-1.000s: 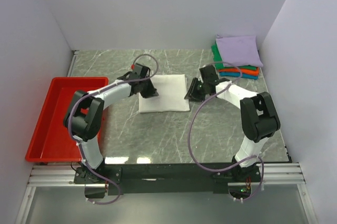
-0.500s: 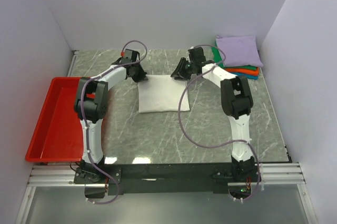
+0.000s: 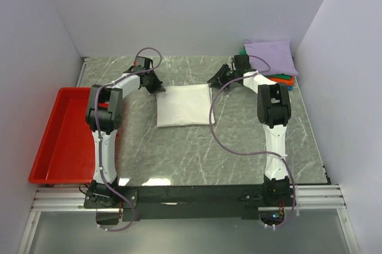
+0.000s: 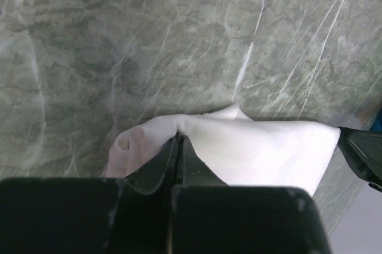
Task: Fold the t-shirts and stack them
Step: Fold the tshirt
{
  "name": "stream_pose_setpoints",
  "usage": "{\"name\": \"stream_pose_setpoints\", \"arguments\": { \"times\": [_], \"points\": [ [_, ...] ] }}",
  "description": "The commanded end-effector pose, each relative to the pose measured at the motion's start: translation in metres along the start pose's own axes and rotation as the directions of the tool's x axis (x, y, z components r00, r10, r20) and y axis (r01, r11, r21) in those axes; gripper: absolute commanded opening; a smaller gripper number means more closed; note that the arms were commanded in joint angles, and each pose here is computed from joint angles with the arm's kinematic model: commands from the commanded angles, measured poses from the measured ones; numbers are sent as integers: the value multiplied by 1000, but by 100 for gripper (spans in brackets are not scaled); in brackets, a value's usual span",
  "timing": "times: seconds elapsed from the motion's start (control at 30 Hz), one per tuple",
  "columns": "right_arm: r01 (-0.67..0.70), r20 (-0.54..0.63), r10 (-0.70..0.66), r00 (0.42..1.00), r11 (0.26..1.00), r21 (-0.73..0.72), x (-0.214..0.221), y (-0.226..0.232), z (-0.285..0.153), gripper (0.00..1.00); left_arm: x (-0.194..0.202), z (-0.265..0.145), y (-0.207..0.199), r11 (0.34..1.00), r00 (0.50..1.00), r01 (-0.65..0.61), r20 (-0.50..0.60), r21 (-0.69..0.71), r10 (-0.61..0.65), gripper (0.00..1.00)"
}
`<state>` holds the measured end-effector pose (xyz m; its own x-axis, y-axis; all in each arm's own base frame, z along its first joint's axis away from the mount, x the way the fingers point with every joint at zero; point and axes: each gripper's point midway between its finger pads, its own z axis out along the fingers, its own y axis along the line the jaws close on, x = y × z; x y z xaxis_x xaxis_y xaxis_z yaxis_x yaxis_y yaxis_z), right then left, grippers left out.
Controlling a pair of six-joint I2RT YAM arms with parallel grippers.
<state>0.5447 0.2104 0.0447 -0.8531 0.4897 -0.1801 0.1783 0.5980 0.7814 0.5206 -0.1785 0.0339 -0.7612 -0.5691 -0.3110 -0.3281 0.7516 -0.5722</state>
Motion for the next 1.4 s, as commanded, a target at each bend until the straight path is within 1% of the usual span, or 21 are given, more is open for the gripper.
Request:
{"name": "stream_pose_setpoints", "arguments": {
  "times": [0.0, 0.13, 0.2, 0.33, 0.37, 0.43, 0.47, 0.5, 0.53, 0.57, 0.6, 0.63, 0.67, 0.7, 0.77, 0.9, 1.07, 1.2, 1.37],
  "points": [
    [39, 2, -39, 999, 998, -59, -1, 25, -19, 38, -15, -15, -21, 998, 999, -27, 41, 63, 25, 2],
    [89, 50, -88, 995, 995, -35, -15, 38, -41, 40, -24, -38, -45, 993, 993, -86, 85, 82, 79, 4],
    [116, 71, -115, 991, 993, -11, -19, 41, -51, 40, -21, -50, -55, 990, 989, -115, 98, 75, 108, 4],
    [149, 109, -151, 983, 989, 27, -21, 42, -72, 42, 2, -75, -76, 982, 983, -162, 100, 93, 152, 4],
    [156, 114, -159, 981, 987, 41, -23, 38, -76, 43, 17, -78, -85, 978, 980, -185, 89, 97, 177, 4],
    [166, 111, -170, 979, 985, 45, -22, 38, -81, 49, 39, -85, -86, 975, 977, -205, 75, 84, 199, 5],
    [180, 89, -184, 979, 982, 52, -18, 35, -83, 50, 58, -85, -92, 973, 977, -210, 52, 92, 206, 4],
    [192, 73, -195, 978, 980, 51, -16, 35, -83, 51, 67, -85, -94, 972, 977, -212, 47, 102, 208, 4],
    [200, 60, -203, 977, 979, 50, -12, 34, -84, 51, 84, -81, -85, 973, 978, -211, 14, 90, 210, 4],
    [214, 61, -217, 974, 976, 49, -11, 34, -87, 52, 102, -85, -93, 970, 976, -216, -4, 111, 218, 2],
    [220, 61, -223, 973, 974, 45, -8, 33, -88, 55, 112, -84, -92, 969, 975, -218, -16, 113, 221, 2],
    [239, 63, -240, 969, 970, 35, -1, 32, -91, 59, 134, -82, -91, 965, 970, -232, -41, 117, 239, 1],
    [241, 64, -244, 968, 970, 41, 2, 28, -92, 59, 144, -81, -90, 963, 967, -242, -51, 116, 249, 1],
    [249, 64, -252, 966, 967, 48, 6, 26, -93, 61, 152, -79, -87, 963, 966, -245, -62, 110, 253, 1],
    [266, 52, -270, 961, 961, 73, 16, 17, -94, 62, 170, -71, -75, 965, 962, -255, -80, 66, 260, 1],
    [312, 15, -315, 949, 944, 107, 38, 10, -85, 63, 186, -59, -49, 970, 964, -244, -104, 11, 244, 1],
    [339, -16, -341, 940, 928, 157, 65, -3, -71, 64, 197, -47, -36, 964, 955, -266, -137, -12, 262, 1],
    [354, -16, -362, 932, 902, 247, 72, -22, -65, 64, 201, -46, -37, 960, 950, -279, -149, -4, 275, 1],
    [368, -20, -376, 926, 893, 260, 80, -24, -56, 64, 195, -57, -50, 957, 948, -288, -132, 29, 289, 1]
  ]
}}
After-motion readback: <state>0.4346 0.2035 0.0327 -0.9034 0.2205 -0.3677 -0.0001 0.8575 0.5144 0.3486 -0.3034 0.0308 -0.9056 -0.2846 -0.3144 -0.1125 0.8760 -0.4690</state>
